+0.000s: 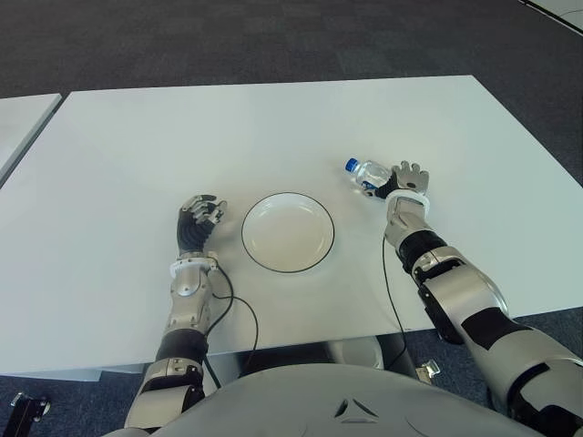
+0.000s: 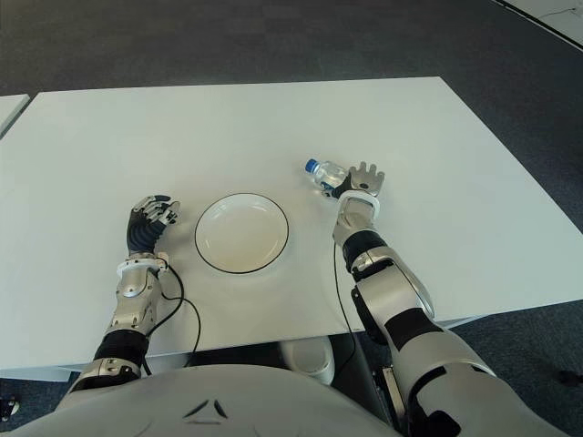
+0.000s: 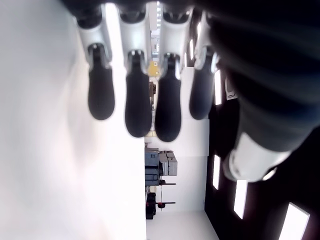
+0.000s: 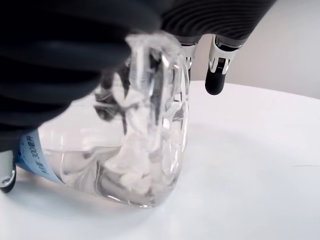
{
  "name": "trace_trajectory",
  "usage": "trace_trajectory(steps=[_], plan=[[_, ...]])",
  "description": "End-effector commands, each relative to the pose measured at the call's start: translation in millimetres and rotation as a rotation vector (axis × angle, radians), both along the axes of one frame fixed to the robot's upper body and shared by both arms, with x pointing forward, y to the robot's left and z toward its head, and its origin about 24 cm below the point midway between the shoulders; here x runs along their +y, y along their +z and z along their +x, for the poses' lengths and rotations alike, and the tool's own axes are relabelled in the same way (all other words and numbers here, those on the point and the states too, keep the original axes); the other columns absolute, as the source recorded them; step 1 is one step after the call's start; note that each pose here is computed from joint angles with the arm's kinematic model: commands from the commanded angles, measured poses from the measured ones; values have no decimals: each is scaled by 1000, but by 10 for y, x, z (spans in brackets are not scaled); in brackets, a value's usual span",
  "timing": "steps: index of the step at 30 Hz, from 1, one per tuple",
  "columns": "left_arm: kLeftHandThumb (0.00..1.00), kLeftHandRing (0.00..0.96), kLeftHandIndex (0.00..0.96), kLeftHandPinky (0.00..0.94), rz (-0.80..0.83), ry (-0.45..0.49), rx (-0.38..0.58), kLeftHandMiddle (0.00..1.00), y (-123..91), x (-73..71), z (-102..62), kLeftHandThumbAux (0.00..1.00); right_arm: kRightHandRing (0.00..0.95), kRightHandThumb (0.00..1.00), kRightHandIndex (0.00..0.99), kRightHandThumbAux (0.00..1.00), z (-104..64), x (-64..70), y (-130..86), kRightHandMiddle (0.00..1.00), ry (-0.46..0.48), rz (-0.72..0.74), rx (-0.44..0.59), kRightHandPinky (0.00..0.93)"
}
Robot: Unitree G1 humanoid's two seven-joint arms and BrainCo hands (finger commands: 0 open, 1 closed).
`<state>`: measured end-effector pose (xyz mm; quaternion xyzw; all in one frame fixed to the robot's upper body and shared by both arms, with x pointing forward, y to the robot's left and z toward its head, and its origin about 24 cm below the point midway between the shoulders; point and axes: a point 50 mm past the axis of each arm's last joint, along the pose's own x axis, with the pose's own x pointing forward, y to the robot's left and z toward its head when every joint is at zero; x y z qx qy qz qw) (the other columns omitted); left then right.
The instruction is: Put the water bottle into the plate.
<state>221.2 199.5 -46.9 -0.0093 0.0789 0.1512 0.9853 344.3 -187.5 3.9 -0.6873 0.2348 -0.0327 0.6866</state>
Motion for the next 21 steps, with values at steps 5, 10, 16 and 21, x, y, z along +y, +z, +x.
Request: trace_trajectory(steps=[5,10,16,21], plan=[[705,581,432,564,-85,58,251,592,-393,-59,-373,714,134,649,429,680,-438,-56,-545,177,-117,106,255,217],[705,574,432,554,-85,65,247,588,-384,-57,-372,714,211,685,428,708,-450,-85,-555,253,-134,134,225,285],[706,573,432,558,-83,68,242,589,-371,-56,-367,714,394,695,433,714,-459,-97,-568,427,-167,237,132,440],[707,573,433,555,-81,66,240,589,-363,-54,-363,713,569,698,436,718,-463,-85,-572,575,-192,309,70,603]])
